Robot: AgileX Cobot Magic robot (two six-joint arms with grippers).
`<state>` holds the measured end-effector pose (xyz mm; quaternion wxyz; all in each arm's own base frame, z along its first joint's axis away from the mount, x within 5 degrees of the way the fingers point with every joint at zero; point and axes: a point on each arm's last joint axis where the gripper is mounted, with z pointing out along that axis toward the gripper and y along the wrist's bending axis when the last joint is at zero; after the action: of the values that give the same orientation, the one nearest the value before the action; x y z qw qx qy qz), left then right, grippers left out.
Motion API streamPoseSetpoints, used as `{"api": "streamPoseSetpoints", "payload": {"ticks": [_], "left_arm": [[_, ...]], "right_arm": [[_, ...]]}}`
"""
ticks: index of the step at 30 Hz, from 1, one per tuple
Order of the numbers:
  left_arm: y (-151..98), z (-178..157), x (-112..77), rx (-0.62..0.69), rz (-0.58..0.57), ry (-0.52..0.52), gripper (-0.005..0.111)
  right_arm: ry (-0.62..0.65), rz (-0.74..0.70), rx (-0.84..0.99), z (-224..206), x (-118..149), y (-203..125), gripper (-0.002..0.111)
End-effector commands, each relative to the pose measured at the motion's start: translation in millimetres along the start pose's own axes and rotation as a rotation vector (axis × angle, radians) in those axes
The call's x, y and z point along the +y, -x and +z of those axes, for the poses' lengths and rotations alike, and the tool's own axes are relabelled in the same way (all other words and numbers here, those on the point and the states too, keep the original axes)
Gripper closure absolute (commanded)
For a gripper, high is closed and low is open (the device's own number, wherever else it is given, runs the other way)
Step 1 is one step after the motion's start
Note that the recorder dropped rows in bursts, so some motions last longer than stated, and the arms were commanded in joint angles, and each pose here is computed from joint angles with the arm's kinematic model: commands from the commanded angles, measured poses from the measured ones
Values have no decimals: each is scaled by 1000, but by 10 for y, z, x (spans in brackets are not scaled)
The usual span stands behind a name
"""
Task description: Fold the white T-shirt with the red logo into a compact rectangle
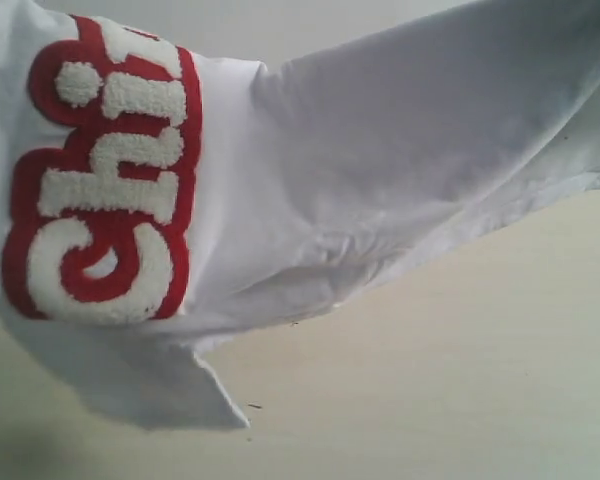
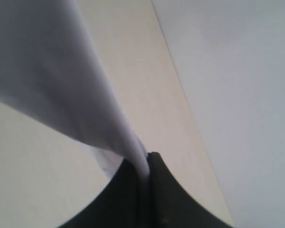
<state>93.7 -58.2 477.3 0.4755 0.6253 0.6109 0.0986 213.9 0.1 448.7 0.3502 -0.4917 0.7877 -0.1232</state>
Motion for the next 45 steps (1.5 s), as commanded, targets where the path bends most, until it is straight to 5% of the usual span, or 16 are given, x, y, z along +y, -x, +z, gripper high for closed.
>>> {"api": "streamPoseSetpoints", "payload": {"ticks": [1,6,10,12,14,20,23,27,30,38,45], "left_arm": [[-29,-321,-183,-57,-18,22,107],[-114,-185,-178,38,-121,35,107],[-179,230,-221,185,-62,-35,107],[-269,848,-348,362,17,-189,107],[-406,1351,-351,451,19,-220,107],[-1222,2564,-122,503,-256,-191,107],[-1583,2861,-141,545,-271,-200,107],[-2104,3247,-100,516,-353,-52,107],[-2252,3406,-144,503,-366,-18,107],[-2520,3845,-385,462,-399,35,107],[-2578,3987,-404,398,-434,137,107]], "right_arm": [[-39,50,-56,-168,46,43,108],[-20,81,-51,-101,27,40,108],[64,96,13,238,-13,-41,108],[158,85,138,657,-25,-208,108],[235,90,198,985,-55,-293,108],[468,127,343,1955,-21,-573,108],[428,141,394,2309,-46,-704,108],[202,155,349,2845,-183,-821,108],[107,189,329,3090,-221,-884,108],[86,211,335,3584,-84,-1081,105],[9,172,323,3625,-146,-1094,58]]}}
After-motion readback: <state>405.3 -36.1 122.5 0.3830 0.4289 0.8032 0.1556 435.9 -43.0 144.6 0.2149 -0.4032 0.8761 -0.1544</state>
